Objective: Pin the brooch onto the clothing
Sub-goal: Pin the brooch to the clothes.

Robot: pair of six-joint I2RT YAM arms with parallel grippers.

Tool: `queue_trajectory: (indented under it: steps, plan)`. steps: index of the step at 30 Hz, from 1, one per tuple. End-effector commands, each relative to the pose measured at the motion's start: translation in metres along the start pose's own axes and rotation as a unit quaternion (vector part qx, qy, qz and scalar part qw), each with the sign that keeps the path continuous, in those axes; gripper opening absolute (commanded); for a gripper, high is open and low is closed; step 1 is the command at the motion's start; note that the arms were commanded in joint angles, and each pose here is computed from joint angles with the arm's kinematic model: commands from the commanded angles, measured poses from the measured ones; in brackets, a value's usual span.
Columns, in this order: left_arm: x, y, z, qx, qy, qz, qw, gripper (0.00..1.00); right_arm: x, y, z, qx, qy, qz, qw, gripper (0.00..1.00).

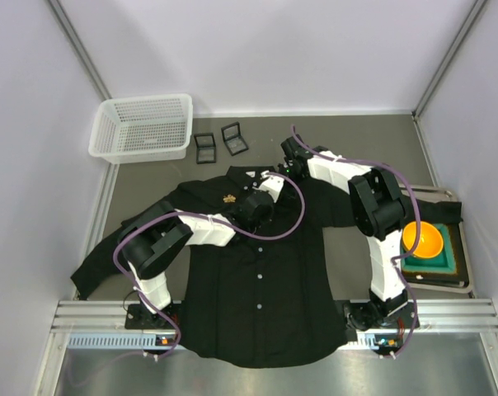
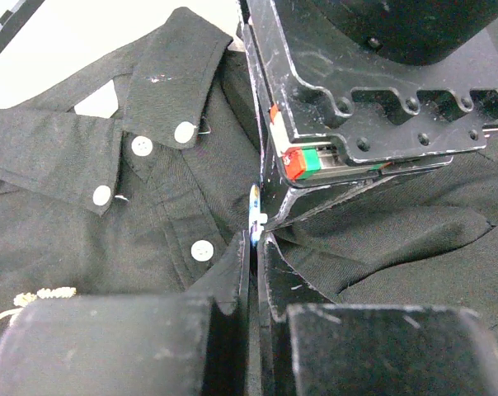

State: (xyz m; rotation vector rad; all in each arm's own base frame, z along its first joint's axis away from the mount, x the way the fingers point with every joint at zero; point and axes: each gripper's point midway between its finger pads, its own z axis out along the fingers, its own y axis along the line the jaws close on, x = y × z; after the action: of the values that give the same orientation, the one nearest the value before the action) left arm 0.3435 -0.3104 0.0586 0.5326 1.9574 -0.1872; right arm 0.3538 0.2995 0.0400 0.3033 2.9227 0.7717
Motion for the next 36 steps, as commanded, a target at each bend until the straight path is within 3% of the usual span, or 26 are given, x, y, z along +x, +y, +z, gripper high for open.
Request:
queue_trajectory:
  steps: [1,5,16,24,30,36]
  plan:
    - [-0.057,-0.03,-0.01,0.065,-0.074,-0.062,0.993,0.0,-0.004,0.028,-0.017,-0.047,-0.015,-0.01,0.999,0.0]
    - [-0.062,-0.033,-0.013,0.078,-0.08,-0.066,0.992,0.0,-0.006,0.028,-0.017,-0.048,-0.016,-0.012,0.999,0.08]
    - [-0.074,-0.041,-0.023,0.111,-0.104,-0.074,0.986,0.0,-0.002,0.028,-0.015,-0.051,-0.008,-0.012,0.999,0.1]
    - [-0.06,-0.047,-0.02,0.13,-0.081,-0.089,0.984,0.0,-0.001,0.035,-0.018,-0.065,-0.003,-0.017,0.998,0.14]
    - [-0.045,-0.038,-0.012,0.137,-0.047,-0.132,0.981,0.0,-0.002,0.043,-0.025,-0.081,-0.006,-0.037,0.996,0.23]
    - [-0.041,-0.039,-0.017,0.158,-0.046,-0.139,0.977,0.0,-0.007,0.05,-0.035,-0.094,-0.02,-0.061,0.994,0.47]
